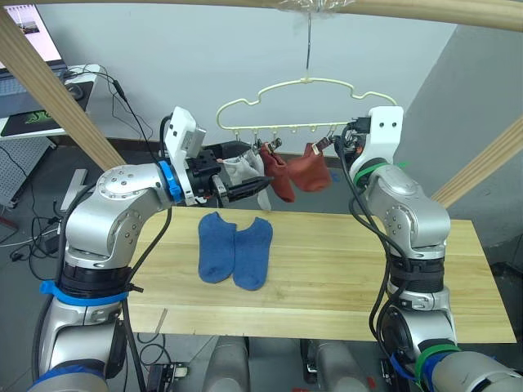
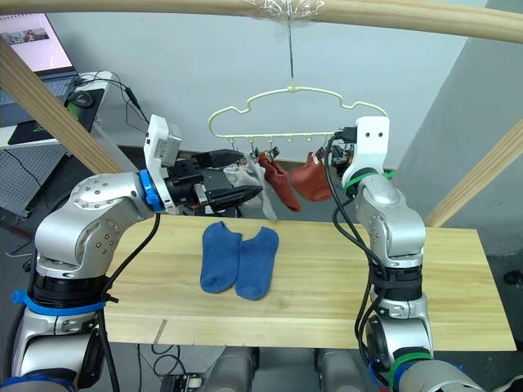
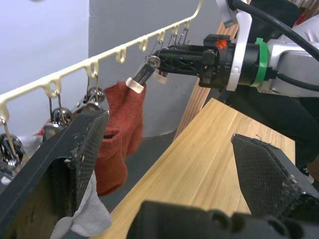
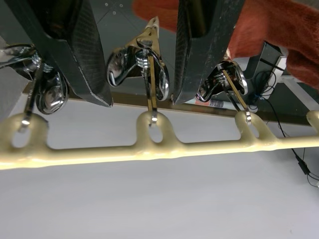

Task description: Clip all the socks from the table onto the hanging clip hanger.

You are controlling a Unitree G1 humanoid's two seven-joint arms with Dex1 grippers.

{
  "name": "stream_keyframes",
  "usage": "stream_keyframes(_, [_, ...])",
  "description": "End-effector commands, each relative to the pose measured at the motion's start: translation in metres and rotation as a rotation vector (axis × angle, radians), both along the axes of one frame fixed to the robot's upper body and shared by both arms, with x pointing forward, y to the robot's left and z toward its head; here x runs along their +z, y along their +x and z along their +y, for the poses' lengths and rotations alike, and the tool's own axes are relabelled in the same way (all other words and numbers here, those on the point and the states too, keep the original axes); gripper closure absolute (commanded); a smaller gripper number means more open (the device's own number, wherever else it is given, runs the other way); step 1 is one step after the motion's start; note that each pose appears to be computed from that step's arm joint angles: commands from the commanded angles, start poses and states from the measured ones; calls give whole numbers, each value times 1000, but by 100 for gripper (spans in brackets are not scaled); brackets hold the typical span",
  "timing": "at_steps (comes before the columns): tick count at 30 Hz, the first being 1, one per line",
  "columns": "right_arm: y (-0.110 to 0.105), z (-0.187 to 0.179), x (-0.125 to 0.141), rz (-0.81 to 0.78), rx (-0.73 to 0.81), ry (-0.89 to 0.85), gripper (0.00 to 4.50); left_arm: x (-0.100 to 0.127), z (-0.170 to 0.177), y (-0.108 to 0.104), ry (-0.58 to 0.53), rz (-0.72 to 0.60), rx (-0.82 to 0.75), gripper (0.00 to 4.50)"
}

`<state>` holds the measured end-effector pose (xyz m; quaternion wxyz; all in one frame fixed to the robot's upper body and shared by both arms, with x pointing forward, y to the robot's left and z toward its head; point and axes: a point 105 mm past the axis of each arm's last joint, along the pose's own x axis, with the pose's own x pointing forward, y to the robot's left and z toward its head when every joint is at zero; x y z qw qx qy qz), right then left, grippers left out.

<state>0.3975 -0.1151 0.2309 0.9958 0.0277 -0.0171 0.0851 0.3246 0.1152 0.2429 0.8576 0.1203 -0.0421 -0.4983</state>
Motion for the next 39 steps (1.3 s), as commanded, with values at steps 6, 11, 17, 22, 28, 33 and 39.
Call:
stream_keyframes(6, [0,4,26,-93,14,10,250,8,-1,-5,15,-58,-3,0])
stream_keyframes(11, [1,3,29,-100,10,7,250,8,-1,-5,16,-61,-2,0])
stream_keyframes(17, [1,1,31,-106,1,-2,270,5,-1,-5,21,-64,-2,0])
stream_keyframes(22, [1,-1,31,-106,-14,-11,395,5,-1,-5,22,-64,-1,0])
stream_keyframes(28, [2,-4,31,-107,-29,-13,449,-1,-1,-2,47,-55,14,0])
stream_keyframes(33, [2,-6,32,-110,-39,-15,449,-33,0,6,139,50,67,0])
stream_keyframes(39, [1,-5,34,-111,-38,-16,449,-70,5,12,245,68,111,0])
